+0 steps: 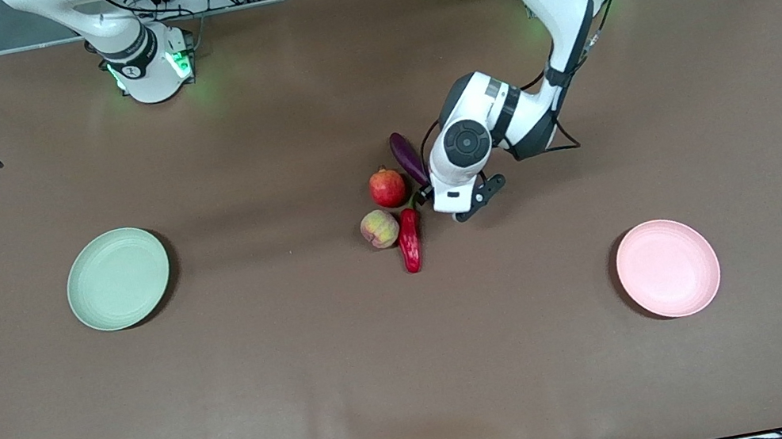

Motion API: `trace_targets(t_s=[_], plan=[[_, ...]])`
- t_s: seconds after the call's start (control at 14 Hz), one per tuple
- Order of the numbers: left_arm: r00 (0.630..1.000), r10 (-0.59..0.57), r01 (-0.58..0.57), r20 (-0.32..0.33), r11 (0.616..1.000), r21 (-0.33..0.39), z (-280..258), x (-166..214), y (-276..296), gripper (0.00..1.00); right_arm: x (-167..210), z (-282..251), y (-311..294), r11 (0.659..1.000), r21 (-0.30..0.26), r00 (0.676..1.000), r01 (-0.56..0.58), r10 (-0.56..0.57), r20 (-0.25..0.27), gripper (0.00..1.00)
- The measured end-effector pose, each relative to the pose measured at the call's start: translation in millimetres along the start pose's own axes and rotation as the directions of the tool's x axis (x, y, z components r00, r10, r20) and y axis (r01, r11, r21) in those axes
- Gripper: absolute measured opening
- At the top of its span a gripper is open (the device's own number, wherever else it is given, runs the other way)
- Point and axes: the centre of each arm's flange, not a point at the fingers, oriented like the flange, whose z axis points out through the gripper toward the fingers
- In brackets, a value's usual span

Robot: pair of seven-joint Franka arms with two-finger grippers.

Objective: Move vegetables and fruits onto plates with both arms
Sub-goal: 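Lower the left gripper and grasp the purple eggplant, then carry the eggplant with the left gripper over the pink plate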

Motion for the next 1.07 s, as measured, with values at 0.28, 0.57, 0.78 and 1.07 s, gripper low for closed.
trace_targets(t_s=[0.28,0.57,0.78,1.07], plan=[[0.999,0.002,-0.001,-0.042,1.0,0.024,6.9,-14.6,4.3,0.59,0.0,0.0,0.3,1.0,0.0,1.0,-0.001,0.001,0.0,1.0],[0.998,-0.022,0.023,-0.06,1.0,0.014,-0.5,-7.7,6.4,0.37,0.1,-0.1,1.7,1.0,0.0,1.0,-0.003,0.003,0.0,1.0],[0.996,-0.013,0.016,-0.092,0.999,0.031,-35.6,2.5,4.2,0.36,0.2,-0.4,7.9,1.0,0.003,1.0,-0.015,0.015,-0.001,1.0],[0.993,0.003,-0.003,-0.121,1.0,0.004,-136.4,22.1,-8.6,0.36,0.2,-0.6,6.7,1.0,0.02,1.0,-0.015,0.015,-0.001,1.0]])
